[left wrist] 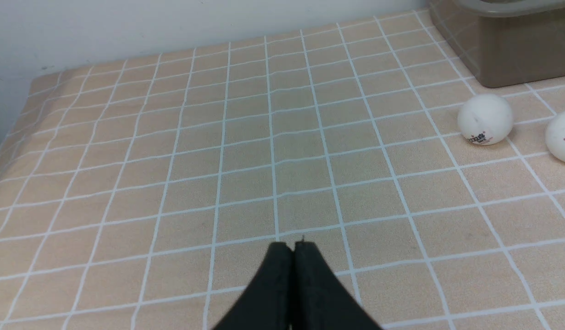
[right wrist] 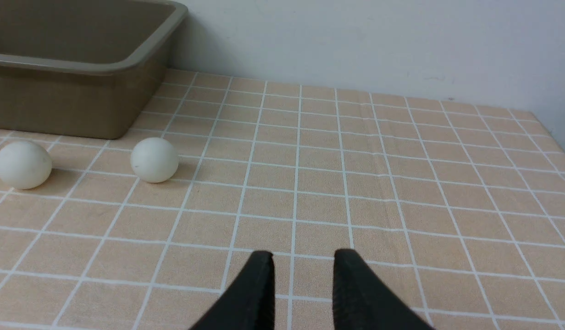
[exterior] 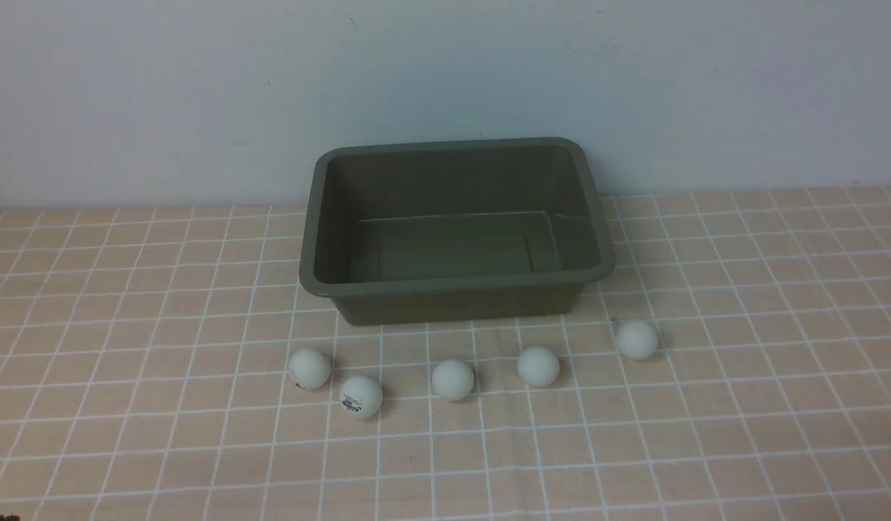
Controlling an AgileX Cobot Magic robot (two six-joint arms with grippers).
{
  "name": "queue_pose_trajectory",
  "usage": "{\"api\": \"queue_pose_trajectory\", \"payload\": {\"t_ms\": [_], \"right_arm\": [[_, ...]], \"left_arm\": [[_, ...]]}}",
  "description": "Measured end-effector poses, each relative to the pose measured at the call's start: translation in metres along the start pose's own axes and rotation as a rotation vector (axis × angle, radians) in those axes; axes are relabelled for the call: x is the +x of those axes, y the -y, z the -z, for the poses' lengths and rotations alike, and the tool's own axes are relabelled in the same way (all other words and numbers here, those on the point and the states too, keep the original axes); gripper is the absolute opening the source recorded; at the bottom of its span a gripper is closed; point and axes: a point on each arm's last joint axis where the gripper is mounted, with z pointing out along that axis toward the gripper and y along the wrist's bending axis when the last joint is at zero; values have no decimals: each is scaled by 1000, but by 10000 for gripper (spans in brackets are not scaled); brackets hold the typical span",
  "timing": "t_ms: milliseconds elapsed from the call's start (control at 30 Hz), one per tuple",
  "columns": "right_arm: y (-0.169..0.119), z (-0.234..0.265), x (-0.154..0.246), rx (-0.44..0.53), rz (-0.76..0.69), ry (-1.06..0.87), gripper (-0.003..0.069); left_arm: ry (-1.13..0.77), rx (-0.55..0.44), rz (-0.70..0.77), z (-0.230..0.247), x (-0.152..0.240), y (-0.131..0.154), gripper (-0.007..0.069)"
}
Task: Put the table tennis balls into the box on the light coffee tablecloth.
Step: 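Reach for and grasp a ping pong ball on the table beside the basket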
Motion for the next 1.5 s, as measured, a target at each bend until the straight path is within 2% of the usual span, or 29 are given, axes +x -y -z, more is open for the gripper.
{"api": "queue_pose_trajectory", "payload": {"t_ms": [967,1200,1500], "right_arm": [[0,0,0,0,0,0,179],[2,0,0,19,98,-1,179],[2,0,-1,26,96,17,179]], "left_arm": [[0,0,0,0,0,0,-68],[0,0,0,0,0,0,-68],[0,0,0,0,0,0,-68]]}}
